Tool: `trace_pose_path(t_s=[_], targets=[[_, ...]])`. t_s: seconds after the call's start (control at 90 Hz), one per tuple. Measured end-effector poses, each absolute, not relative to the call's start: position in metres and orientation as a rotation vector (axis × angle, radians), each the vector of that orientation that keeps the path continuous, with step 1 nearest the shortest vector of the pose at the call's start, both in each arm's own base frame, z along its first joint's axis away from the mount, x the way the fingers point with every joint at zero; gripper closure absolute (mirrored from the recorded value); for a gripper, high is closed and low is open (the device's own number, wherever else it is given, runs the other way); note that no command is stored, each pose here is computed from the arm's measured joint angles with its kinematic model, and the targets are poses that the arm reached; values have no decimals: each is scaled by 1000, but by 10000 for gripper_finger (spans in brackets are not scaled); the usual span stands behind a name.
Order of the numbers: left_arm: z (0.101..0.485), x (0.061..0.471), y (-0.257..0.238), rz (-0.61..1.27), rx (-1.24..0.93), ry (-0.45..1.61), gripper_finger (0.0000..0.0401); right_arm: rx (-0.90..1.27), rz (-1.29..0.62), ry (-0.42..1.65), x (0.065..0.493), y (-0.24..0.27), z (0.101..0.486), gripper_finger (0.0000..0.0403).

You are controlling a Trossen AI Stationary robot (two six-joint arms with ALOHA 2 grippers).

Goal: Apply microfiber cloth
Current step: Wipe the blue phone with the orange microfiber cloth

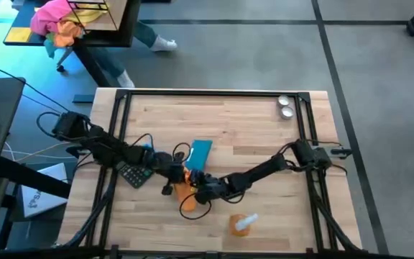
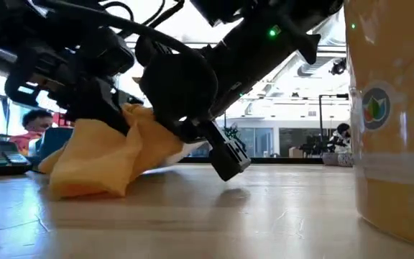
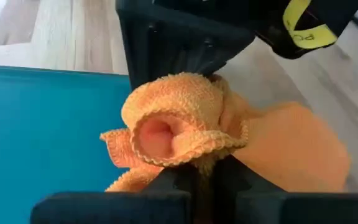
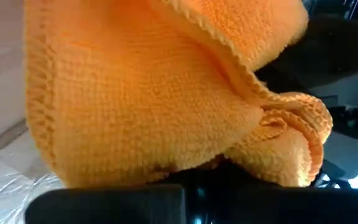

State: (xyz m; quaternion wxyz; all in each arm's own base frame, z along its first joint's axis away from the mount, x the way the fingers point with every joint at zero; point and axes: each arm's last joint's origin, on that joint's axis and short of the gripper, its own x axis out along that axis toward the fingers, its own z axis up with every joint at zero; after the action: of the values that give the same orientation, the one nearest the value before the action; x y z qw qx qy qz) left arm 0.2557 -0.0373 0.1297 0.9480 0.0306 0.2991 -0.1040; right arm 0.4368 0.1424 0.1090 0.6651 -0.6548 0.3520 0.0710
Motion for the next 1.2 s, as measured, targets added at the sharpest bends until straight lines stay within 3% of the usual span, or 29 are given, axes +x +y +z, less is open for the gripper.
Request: trace_pose_path(t_s=[0.433, 0.844, 1.2], targets=[[121, 226, -42, -229, -158, 991, 401, -1402, 171, 799, 436, 145, 112, 403], [152, 215, -21, -36, 55, 949, 401, -1401, 291, 702, 432, 164, 114, 403], [144, 229, -51, -204, -39, 862, 401, -1391, 251, 706, 433, 162, 114, 403]])
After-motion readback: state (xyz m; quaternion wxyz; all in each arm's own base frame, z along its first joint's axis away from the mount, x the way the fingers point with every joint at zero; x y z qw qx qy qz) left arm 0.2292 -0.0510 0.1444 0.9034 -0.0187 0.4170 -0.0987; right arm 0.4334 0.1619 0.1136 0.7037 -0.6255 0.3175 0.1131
